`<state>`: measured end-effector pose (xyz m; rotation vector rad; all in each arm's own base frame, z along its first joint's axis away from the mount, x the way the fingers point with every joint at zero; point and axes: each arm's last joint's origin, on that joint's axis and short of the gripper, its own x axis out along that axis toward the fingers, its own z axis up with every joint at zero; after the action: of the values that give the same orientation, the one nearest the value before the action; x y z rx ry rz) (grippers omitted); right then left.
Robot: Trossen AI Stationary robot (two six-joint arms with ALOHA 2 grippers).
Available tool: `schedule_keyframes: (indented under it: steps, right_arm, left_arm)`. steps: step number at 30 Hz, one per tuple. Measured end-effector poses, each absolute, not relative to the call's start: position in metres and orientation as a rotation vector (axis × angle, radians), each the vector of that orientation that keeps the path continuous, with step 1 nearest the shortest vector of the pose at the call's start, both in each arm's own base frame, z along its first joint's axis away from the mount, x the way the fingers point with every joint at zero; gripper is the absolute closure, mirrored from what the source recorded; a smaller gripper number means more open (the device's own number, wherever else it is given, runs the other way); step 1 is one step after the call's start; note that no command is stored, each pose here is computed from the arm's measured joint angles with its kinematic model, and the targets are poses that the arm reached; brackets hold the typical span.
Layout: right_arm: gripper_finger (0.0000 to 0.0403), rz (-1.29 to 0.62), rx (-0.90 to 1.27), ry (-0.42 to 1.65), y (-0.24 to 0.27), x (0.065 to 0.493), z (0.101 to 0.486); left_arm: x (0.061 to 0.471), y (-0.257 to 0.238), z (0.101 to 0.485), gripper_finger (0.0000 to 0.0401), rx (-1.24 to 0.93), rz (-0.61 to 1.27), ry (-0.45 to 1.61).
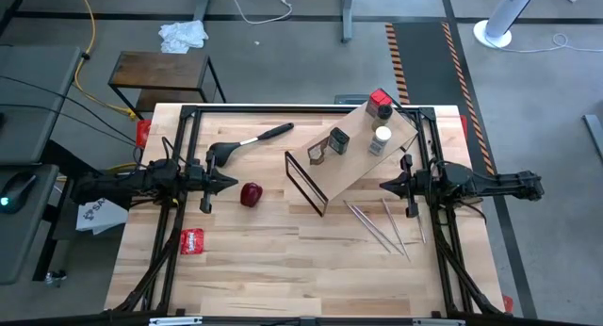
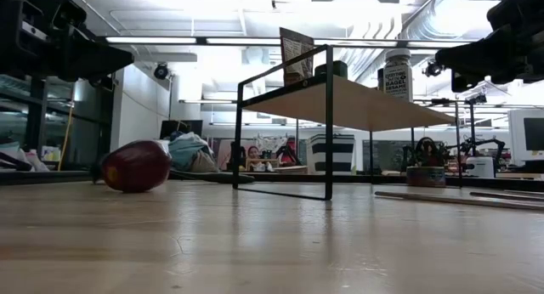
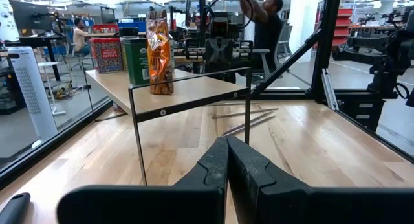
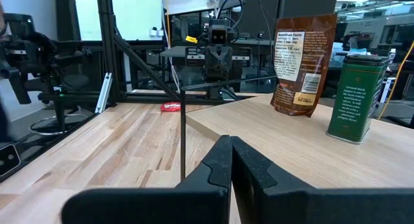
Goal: Shelf spices
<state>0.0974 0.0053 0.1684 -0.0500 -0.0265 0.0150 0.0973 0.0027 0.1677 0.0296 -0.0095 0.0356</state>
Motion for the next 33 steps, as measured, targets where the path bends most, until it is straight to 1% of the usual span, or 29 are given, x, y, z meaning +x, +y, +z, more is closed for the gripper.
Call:
schedule_keyframes:
  steps: [30,33]
  right_arm:
    - [0.0403,0.015,-0.050,-0.031,0.0053,0.0974,0.1688]
    - [0.0403,0.017,-0.018,-0.048,0.0054,0.0973,0.1704]
  left_arm:
    - [0.0973,0.0026,0.1677,0.0398,0.030,0.035,-0.009]
    - [0.0973,0.0027,0.1676,0.0398,0.030,0.036,-0.010]
